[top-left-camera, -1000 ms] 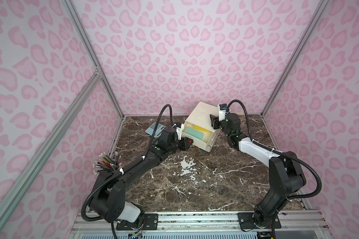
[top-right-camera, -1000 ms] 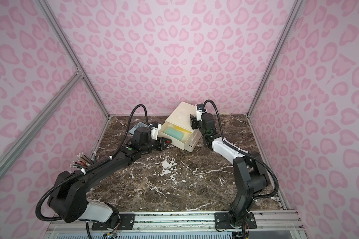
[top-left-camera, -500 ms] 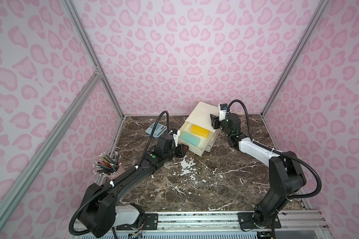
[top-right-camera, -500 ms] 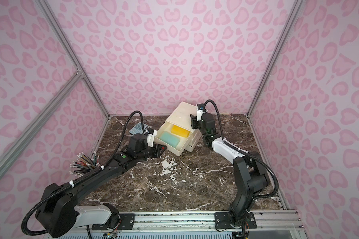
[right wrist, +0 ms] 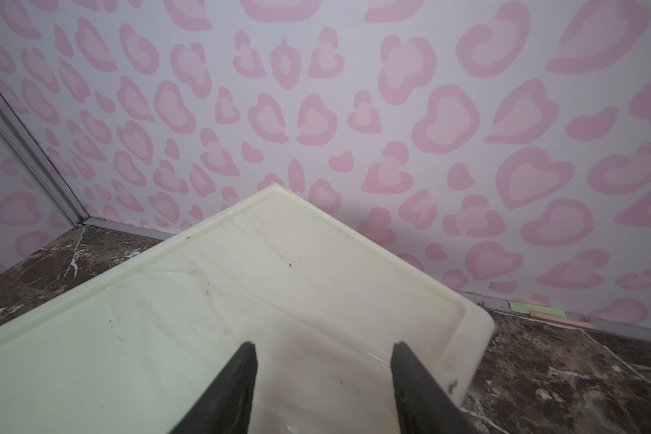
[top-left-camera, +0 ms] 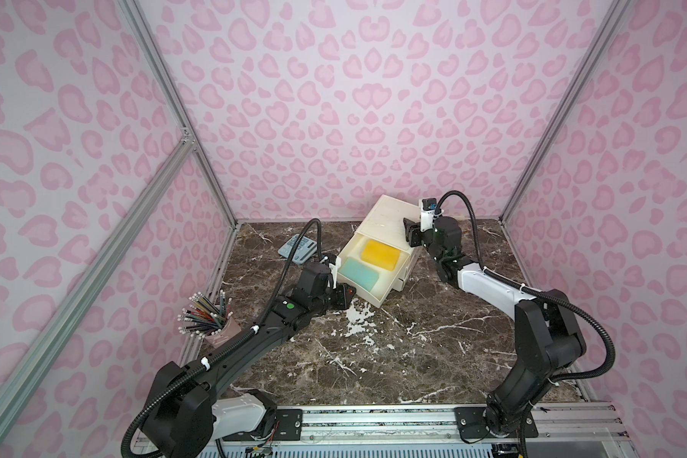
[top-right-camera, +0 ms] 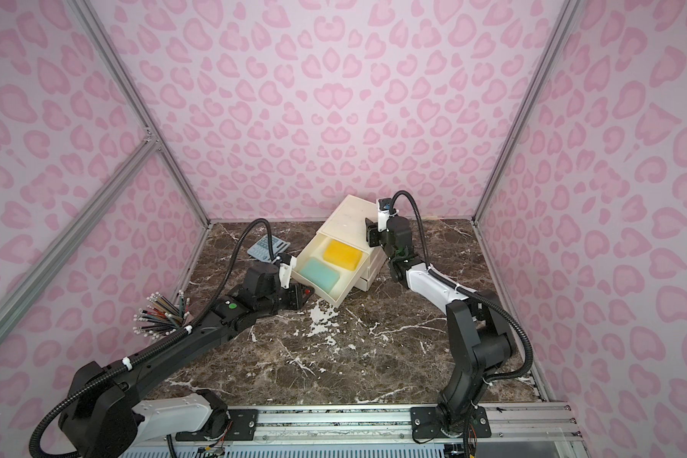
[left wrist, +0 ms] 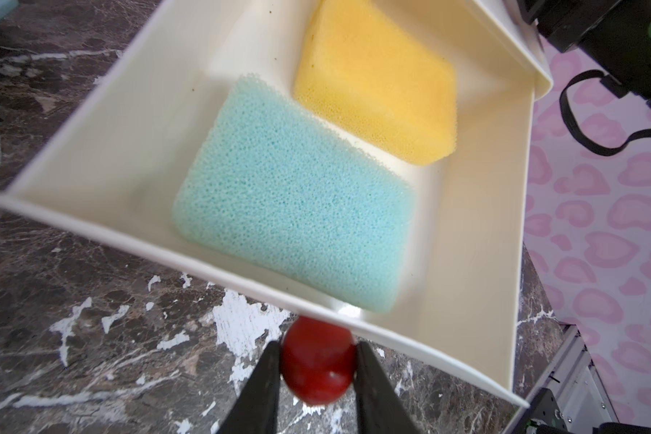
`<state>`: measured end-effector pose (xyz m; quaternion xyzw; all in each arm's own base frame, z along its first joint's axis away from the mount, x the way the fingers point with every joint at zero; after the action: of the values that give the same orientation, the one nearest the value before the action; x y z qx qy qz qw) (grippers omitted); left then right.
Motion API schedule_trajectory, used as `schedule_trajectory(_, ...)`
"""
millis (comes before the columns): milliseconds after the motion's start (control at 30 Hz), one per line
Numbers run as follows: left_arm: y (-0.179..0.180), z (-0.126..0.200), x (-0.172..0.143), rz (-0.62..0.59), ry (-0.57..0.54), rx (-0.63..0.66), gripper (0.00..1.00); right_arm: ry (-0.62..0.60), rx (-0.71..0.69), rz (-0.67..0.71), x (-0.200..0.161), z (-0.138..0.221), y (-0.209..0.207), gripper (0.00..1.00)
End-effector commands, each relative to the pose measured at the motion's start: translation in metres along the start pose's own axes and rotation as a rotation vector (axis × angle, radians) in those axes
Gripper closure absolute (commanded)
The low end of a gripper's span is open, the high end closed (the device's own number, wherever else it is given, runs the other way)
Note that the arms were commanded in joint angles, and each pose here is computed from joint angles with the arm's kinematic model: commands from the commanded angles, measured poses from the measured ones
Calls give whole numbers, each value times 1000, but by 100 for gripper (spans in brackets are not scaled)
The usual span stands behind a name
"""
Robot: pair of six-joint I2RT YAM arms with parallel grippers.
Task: Take the sponge out of the drawer
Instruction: Open the drawer in the storage box, then pick up the sponge from the drawer.
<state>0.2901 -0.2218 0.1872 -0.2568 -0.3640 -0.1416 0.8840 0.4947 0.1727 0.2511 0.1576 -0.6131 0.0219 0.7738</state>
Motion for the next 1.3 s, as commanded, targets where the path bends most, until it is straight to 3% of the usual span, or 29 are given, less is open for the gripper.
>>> schedule_trajectory(0, 8, -2, -10, 8, 49, 49, 61, 156, -74, 36, -44, -1, -18, 41)
schedule_trajectory(333, 2, 27, 0, -35, -9, 64, 27, 166, -73, 43, -49, -5, -18, 41)
schedule_trajectory(433, -8, 49, 14, -94, -58, 41, 1, 168, -76, 49, -50, -5, -19, 41)
schedule_trajectory(567, -23, 68, 42, -197, -127, 16, 2, 164, -84, 56, -48, -3, -20, 41)
schedule_trajectory(667, -35, 64, 64, -273, -143, -11, 2, 163, -91, 58, -48, -1, -21, 41)
schedule_trajectory(867, -52, 11, 94, -385, -57, -70, 1, 157, -92, 56, -46, 6, -22, 41)
schedule_trajectory(1133, -38, -44, 97, -405, 50, -7, 16, 160, -107, 58, -46, 7, -24, 41)
schedule_trajectory(1267, -35, -56, 106, -417, 46, 21, 21, 157, -104, 58, -45, 4, -23, 41)
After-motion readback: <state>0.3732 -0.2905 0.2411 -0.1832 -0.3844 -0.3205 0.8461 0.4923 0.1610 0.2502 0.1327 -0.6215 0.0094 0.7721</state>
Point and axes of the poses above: each gripper's point midway between its finger pads, its own z axis back along the fingers, its own y axis along the line the jaws close on, x = y × z, the point moved 2 cm from there along z, back along the fingers, and after that the axes turned 10 degrees about -z, right-handed, at the moved point
